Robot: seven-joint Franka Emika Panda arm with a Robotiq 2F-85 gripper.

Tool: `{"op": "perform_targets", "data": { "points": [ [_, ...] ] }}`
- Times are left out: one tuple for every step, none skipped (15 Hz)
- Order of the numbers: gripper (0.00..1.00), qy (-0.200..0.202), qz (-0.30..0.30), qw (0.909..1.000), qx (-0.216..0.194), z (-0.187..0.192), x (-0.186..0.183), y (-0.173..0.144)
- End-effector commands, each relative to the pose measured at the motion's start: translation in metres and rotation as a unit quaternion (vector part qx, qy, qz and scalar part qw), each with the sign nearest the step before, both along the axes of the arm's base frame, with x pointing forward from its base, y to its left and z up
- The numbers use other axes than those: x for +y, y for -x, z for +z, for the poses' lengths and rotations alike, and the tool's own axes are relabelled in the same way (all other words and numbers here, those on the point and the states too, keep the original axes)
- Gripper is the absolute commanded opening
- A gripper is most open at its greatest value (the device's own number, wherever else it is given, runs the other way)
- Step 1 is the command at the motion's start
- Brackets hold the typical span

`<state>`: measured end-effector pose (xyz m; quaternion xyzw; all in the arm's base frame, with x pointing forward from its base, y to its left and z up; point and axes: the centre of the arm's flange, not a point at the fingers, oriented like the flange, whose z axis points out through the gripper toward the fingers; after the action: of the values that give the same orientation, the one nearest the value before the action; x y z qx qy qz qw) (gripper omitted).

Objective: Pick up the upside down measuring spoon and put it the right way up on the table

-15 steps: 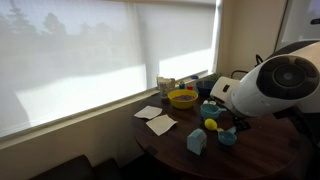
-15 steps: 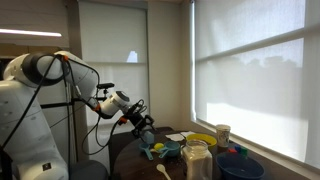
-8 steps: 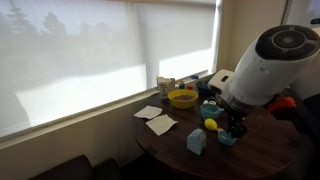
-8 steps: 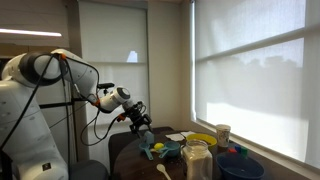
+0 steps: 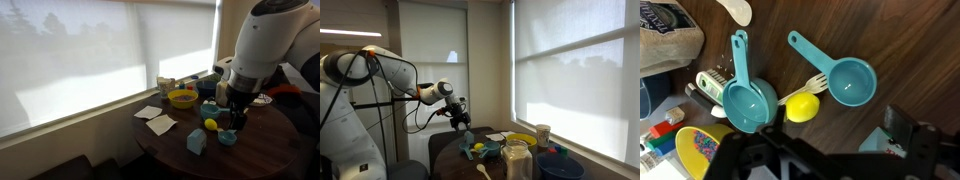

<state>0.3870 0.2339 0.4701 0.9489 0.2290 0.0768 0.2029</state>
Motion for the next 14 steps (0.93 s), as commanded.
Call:
{"op": "perform_targets", "data": {
  "points": [
    [1.0,-0.043,-0.023,0.9988,-0.002,0.012,-0.012,0.002],
    [1.0,-0.052,-0.027,0.9983,-0.002,0.015,-0.015,0.002],
    [1.0,-0.062,-0.034,0.9975,-0.001,0.016,-0.017,0.002],
    [1.0,-0.068,-0.043,0.9968,-0.001,0.019,-0.019,0.002],
    [1.0,-0.074,-0.052,0.9959,0.0,0.021,-0.021,0.002],
    [1.0,-0.079,-0.057,0.9952,0.0,0.022,-0.024,0.003],
    [1.0,-0.082,-0.064,0.9945,-0.001,0.024,-0.027,0.003],
    [1.0,-0.087,-0.069,0.9939,-0.004,0.025,-0.03,0.004],
    [1.0,-0.09,-0.072,0.9934,-0.007,0.027,-0.033,0.005],
    [1.0,-0.094,-0.074,0.9928,-0.009,0.029,-0.036,0.006],
    [1.0,-0.097,-0.075,0.9924,-0.012,0.032,-0.039,0.008],
    [1.0,-0.102,-0.076,0.9918,-0.014,0.034,-0.043,0.009],
    [1.0,-0.104,-0.076,0.9914,-0.019,0.036,-0.046,0.011],
    [1.0,-0.106,-0.071,0.9915,-0.027,0.04,-0.05,0.013]
  ]
}}
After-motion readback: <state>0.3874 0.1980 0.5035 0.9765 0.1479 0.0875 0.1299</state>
